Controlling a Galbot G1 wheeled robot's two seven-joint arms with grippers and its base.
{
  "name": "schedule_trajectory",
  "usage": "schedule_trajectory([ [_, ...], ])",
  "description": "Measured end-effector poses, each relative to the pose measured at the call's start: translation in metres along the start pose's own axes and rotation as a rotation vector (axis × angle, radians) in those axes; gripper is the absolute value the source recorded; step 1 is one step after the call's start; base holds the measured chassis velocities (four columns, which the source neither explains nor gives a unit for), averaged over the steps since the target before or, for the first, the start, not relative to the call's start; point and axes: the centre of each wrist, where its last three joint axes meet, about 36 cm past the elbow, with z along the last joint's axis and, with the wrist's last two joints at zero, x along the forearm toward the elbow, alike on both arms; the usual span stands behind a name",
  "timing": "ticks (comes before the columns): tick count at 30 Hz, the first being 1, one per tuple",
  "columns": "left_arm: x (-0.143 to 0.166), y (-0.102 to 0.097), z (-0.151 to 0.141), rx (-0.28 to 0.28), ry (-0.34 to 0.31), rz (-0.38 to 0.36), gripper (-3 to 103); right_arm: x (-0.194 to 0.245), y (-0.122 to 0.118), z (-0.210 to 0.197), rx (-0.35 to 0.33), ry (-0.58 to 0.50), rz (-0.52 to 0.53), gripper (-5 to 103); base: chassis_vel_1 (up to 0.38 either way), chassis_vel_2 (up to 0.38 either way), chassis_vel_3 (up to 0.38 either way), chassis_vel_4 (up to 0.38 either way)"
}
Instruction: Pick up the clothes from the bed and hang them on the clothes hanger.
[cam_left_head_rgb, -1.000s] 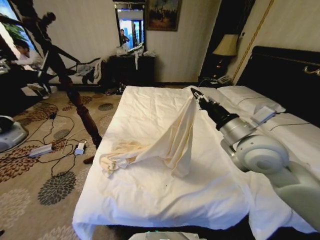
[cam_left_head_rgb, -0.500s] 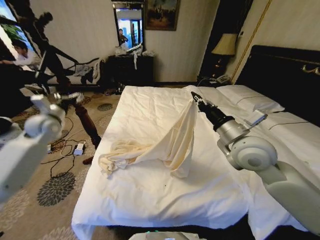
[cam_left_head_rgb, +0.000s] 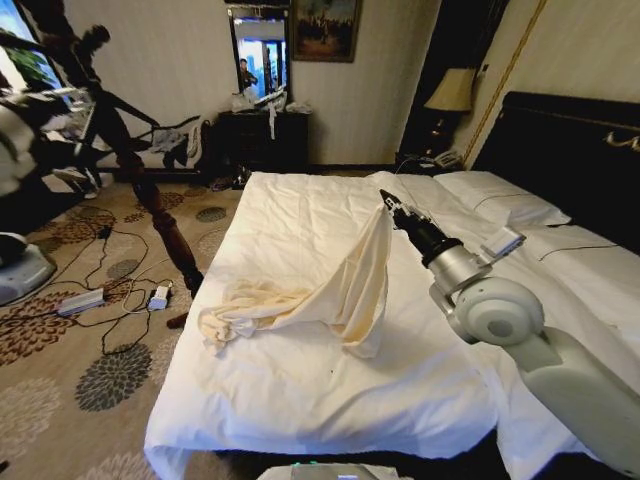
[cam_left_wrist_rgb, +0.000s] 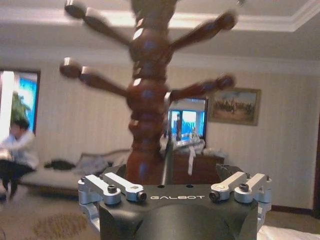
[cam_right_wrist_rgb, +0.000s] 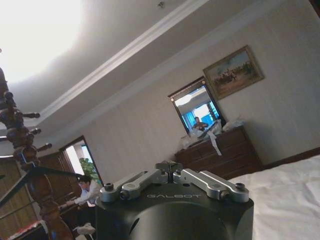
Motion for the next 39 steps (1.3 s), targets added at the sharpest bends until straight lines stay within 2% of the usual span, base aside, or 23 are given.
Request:
schedule_trajectory([
  [2, -0.012, -0.001, 0.004, 0.026, 0.037, 0.006, 100, 0.002, -0.002, 0.004, 0.001, 0.008, 0.007, 0, 0.000, 0.000, 0.000, 0.000],
  [3, -0.012, -0.001, 0.004, 0.026, 0.037, 0.006, 100, 0.002, -0.002, 0.004, 0.001, 0.008, 0.007, 0, 0.000, 0.000, 0.000, 0.000],
  [5, -0.023, -0.009, 0.007, 0.029, 0.081, 0.014, 100, 0.003, -0.003, 0.005, 0.003, 0.011, 0.014, 0, 0.000, 0.000, 0.000, 0.000],
  [7, -0.036, -0.019, 0.008, 0.007, 0.135, 0.001, 100, 0.003, -0.004, 0.005, 0.004, 0.009, 0.018, 0, 0.000, 0.000, 0.000, 0.000],
  [8, -0.036, -0.019, 0.008, 0.007, 0.135, 0.001, 100, 0.003, -0.004, 0.005, 0.004, 0.009, 0.018, 0, 0.000, 0.000, 0.000, 0.000],
  [12, -0.050, -0.028, -0.004, -0.024, 0.237, -0.055, 100, 0.006, -0.005, 0.005, 0.007, 0.009, 0.024, 0, 0.000, 0.000, 0.000, 0.000],
  [16, -0.053, -0.025, -0.011, -0.028, 0.274, -0.067, 102, 0.008, -0.005, 0.006, 0.009, 0.013, 0.028, 0, 0.000, 0.000, 0.000, 0.000],
  [20, -0.058, -0.022, -0.012, -0.017, 0.309, -0.059, 97, 0.009, -0.005, 0.007, 0.012, 0.015, 0.030, 0, 0.000, 0.000, 0.000, 0.000],
  [22, -0.062, -0.023, -0.010, -0.012, 0.321, -0.043, 88, 0.009, -0.005, 0.007, 0.014, 0.013, 0.030, 0, 0.000, 0.000, 0.000, 0.000],
  [25, -0.064, -0.023, -0.010, -0.007, 0.322, -0.037, 82, 0.010, -0.005, 0.006, 0.015, 0.012, 0.030, 0, 0.000, 0.000, 0.000, 0.000],
  [28, -0.065, -0.023, -0.011, 0.001, 0.320, -0.036, 66, 0.011, -0.005, 0.006, 0.016, 0.012, 0.032, 0, 0.000, 0.000, 0.000, 0.000],
  [30, -0.065, -0.023, -0.011, 0.002, 0.320, -0.035, 66, 0.012, -0.005, 0.006, 0.017, 0.012, 0.033, 0, 0.000, 0.000, 0.000, 0.000],
  [32, -0.065, -0.023, -0.012, 0.010, 0.319, -0.028, 55, 0.013, -0.005, 0.005, 0.022, 0.012, 0.036, 0, 0.000, 0.000, 0.000, 0.000],
  [33, -0.065, -0.023, -0.012, 0.010, 0.319, -0.028, 55, 0.013, -0.005, 0.005, 0.022, 0.012, 0.036, 0, 0.000, 0.000, 0.000, 0.000],
  [37, -0.062, -0.024, -0.015, 0.027, 0.315, -0.007, 34, 0.014, -0.005, 0.004, 0.025, 0.008, 0.037, 0, 0.000, 0.000, 0.000, 0.000],
  [38, -0.062, -0.024, -0.015, 0.027, 0.315, -0.007, 34, 0.014, -0.005, 0.004, 0.025, 0.008, 0.037, 0, 0.000, 0.000, 0.000, 0.000],
  [39, -0.062, -0.024, -0.015, 0.029, 0.314, -0.002, 28, 0.014, -0.005, 0.004, 0.026, 0.007, 0.037, 0, 0.000, 0.000, 0.000, 0.000],
])
